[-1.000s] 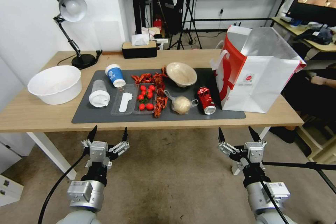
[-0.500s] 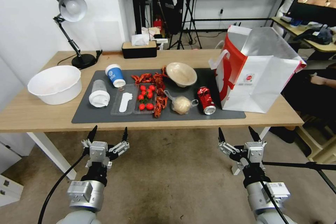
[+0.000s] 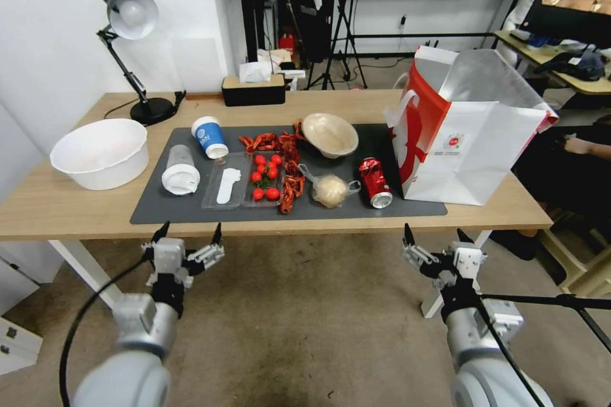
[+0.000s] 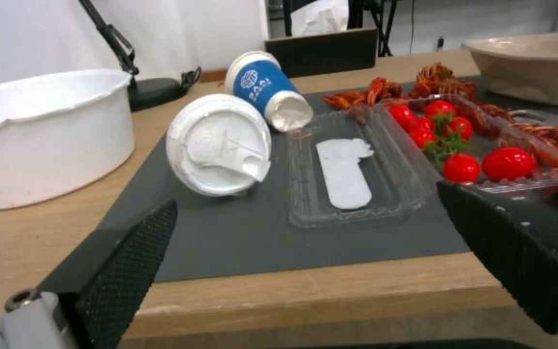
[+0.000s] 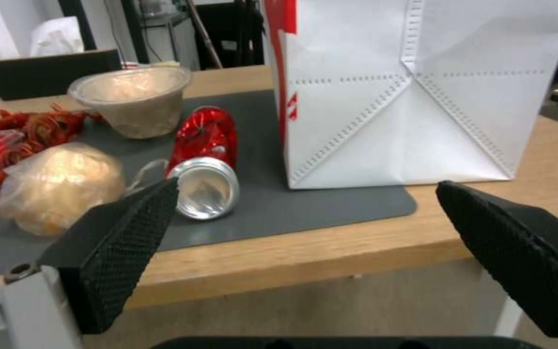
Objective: Pick up the trash from the table and place it into the takeout bag.
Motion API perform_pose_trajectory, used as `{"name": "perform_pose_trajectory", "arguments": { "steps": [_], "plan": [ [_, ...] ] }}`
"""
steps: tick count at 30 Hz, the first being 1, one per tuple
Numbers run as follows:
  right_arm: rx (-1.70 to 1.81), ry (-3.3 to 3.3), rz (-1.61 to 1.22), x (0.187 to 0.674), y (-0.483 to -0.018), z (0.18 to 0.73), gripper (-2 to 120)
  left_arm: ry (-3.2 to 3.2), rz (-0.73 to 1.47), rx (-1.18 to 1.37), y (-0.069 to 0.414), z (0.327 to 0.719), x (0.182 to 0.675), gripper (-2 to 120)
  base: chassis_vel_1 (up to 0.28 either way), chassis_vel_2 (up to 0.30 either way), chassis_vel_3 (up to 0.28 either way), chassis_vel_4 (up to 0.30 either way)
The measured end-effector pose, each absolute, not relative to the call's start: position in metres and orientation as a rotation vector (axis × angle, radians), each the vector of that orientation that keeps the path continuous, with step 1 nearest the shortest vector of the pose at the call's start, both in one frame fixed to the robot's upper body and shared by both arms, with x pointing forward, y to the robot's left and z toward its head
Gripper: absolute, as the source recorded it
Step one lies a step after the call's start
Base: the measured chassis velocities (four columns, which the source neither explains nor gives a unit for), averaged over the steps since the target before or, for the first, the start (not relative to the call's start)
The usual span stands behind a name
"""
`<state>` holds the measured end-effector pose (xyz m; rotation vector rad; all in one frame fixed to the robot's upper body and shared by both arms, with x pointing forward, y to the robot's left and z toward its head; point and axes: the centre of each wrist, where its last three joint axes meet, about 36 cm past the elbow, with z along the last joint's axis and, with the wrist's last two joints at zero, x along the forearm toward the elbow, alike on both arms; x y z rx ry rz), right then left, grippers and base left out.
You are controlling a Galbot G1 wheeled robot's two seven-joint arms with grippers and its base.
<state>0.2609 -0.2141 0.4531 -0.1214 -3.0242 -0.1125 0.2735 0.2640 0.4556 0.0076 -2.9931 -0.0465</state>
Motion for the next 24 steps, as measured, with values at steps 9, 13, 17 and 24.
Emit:
{"name": "perform_pose_trajectory", "arguments": {
  "steps": [9,13,17,24],
  "plan": [
    [-0.062,-3.06,-0.144,0.263,-0.214,0.453,100,-3.022,-0.043,0.011,0.265,0.451,0.271,100,0.0,0.0,0.0,0.0],
    [-0.029,-3.072,-0.153,0.265,-0.215,0.454,100,-3.03,-0.041,0.013,0.265,0.451,0.27,100,0.0,0.0,0.0,0.0],
    [0.012,-3.069,-0.139,0.273,-0.218,0.455,100,-3.035,-0.042,0.014,0.264,0.45,0.268,100,0.0,0.0,0.0,0.0],
    [0.046,-3.057,-0.143,0.283,-0.222,0.454,100,-3.039,-0.045,0.017,0.263,0.451,0.267,100,0.0,0.0,0.0,0.0]
  ]
}}
